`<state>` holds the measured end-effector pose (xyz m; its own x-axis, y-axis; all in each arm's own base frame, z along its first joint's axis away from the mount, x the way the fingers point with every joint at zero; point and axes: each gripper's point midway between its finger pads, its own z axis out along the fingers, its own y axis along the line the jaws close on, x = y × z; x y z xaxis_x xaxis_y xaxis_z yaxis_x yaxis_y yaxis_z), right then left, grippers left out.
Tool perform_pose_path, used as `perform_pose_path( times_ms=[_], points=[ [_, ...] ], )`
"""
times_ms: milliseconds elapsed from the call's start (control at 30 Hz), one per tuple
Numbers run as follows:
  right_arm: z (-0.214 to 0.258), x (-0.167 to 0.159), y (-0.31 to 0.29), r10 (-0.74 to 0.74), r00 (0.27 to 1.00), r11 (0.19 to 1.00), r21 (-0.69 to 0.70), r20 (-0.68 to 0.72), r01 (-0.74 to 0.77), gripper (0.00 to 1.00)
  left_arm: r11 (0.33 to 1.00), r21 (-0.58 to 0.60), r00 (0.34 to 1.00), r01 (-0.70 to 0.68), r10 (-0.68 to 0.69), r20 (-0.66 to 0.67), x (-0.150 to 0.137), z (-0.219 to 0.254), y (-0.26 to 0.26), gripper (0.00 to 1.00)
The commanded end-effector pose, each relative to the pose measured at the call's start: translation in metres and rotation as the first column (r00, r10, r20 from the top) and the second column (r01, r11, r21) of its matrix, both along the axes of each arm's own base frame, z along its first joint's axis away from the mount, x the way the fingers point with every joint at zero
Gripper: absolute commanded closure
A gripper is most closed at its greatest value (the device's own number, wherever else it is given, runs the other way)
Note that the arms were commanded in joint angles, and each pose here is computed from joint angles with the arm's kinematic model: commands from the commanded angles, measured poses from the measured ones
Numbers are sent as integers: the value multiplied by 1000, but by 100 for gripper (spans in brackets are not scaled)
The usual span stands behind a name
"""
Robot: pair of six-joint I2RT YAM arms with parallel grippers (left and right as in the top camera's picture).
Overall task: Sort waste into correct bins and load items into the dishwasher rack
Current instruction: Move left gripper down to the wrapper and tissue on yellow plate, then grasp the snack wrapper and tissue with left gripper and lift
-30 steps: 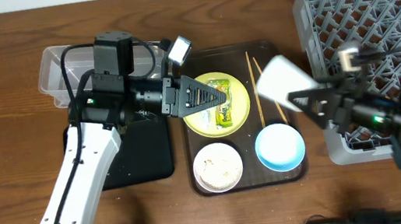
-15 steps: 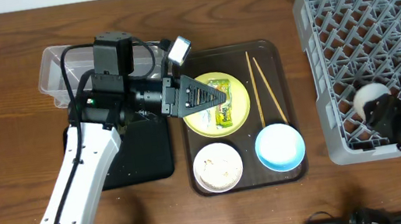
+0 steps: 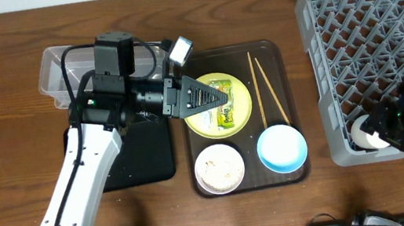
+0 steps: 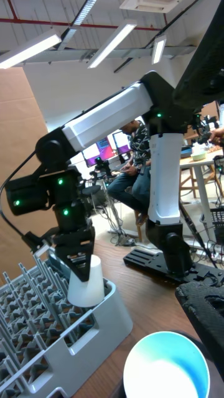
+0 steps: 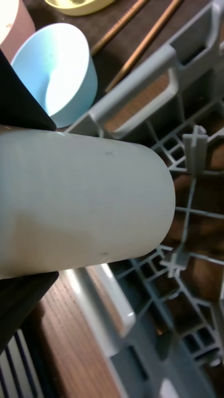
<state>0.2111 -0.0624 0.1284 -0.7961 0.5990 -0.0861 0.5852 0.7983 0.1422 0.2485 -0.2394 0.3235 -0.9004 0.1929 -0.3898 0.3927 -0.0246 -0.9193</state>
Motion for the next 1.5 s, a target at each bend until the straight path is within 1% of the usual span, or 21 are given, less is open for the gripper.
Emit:
perform_pose_path(
  times_ms=[0, 67, 200, 233, 267, 333, 400, 467, 533, 600, 700, 767, 833, 867, 933, 967, 1000, 1067, 1267, 1400, 1467],
  points=[
    [4, 10, -3, 22, 999, 1000, -11, 37, -22, 37, 1000, -21, 1000, 18, -17, 21, -3, 8, 0, 9],
    [8, 16, -1, 26, 997, 1000, 1, 69, -26, 31, 1000, -13, 1000, 8, -8, 24, -1, 7, 0, 9],
    [36, 32, 11, 45, 981, 997, 54, 188, -56, 26, 1000, 11, 999, -19, 18, 29, 3, 3, 0, 9],
    [47, 37, 18, 76, 968, 992, 76, 238, -97, 26, 999, 20, 999, -30, 29, 31, 5, 1, -1, 9],
    [59, 39, 24, 106, 953, 987, 85, 284, -135, 23, 999, 30, 999, -41, 40, 34, 7, -1, -1, 8],
    [76, 38, 25, 115, 938, 988, 59, 328, -142, 17, 997, 43, 998, -57, 55, 38, 10, -3, -1, 9],
    [89, 36, 26, 120, 924, 989, 41, 363, -144, 14, 995, 62, 996, -77, 75, 39, 13, -6, -1, 9],
    [101, 34, 33, 137, 900, 985, 38, 415, -168, 11, 984, 120, 991, -133, 130, 33, 21, -17, 0, 9],
    [112, 33, 45, 174, 864, 973, 53, 472, -224, 3, 960, 202, 981, -194, 191, 31, 29, -33, 0, 8],
    [123, 32, 59, 190, 828, 957, 89, 528, -276, 1, 914, 311, 965, -259, 258, 44, 36, -54, -1, 9],
    [133, 29, 76, 208, 789, 928, 137, 578, -346, 1, 781, 510, 929, -359, 349, 119, 43, -92, 4, 9],
    [137, 30, 82, 218, 771, 914, 152, 598, -377, 1, 641, 636, 896, -430, 389, 213, 48, -118, 14, 9],
    [140, 30, 87, 216, 759, 902, 173, 614, -396, 1, 489, 713, 856, -502, 397, 331, 54, -136, 25, 9],
    [142, 30, 89, 222, 749, 895, 175, 624, -411, 1, 412, 735, 833, -538, 390, 392, 57, -143, 31, 9],
    [145, 30, 93, 241, 726, 878, 174, 644, -446, 1, 306, 749, 798, -588, 370, 476, 64, -152, 38, 9],
    [150, 30, 99, 264, 694, 855, 170, 670, -489, 1, 248, 753, 780, -610, 355, 515, 69, -159, 41, 10],
    [153, 29, 104, 281, 669, 836, 166, 688, -522, 1, 223, 756, 775, -615, 347, 528, 73, -164, 42, 10],
    [157, 27, 113, 310, 632, 805, 158, 711, -572, 1, 202, 773, 784, -601, 336, 521, 79, -180, 40, 15],
    [156, 21, 130, 352, 613, 762, 164, 707, -627, 1, 174, 818, 824, -549, 280, 493, 98, -236, 28, 25],
    [155, 19, 136, 372, 604, 744, 163, 705, -649, 1, 125, 834, 828, -537, 269, 493, 107, -264, 30, 33],
    [155, 18, 139, 378, 601, 738, 164, 704, -655, 1, 116, 839, 830, -532, 266, 490, 109, -272, 29, 41]
  ],
)
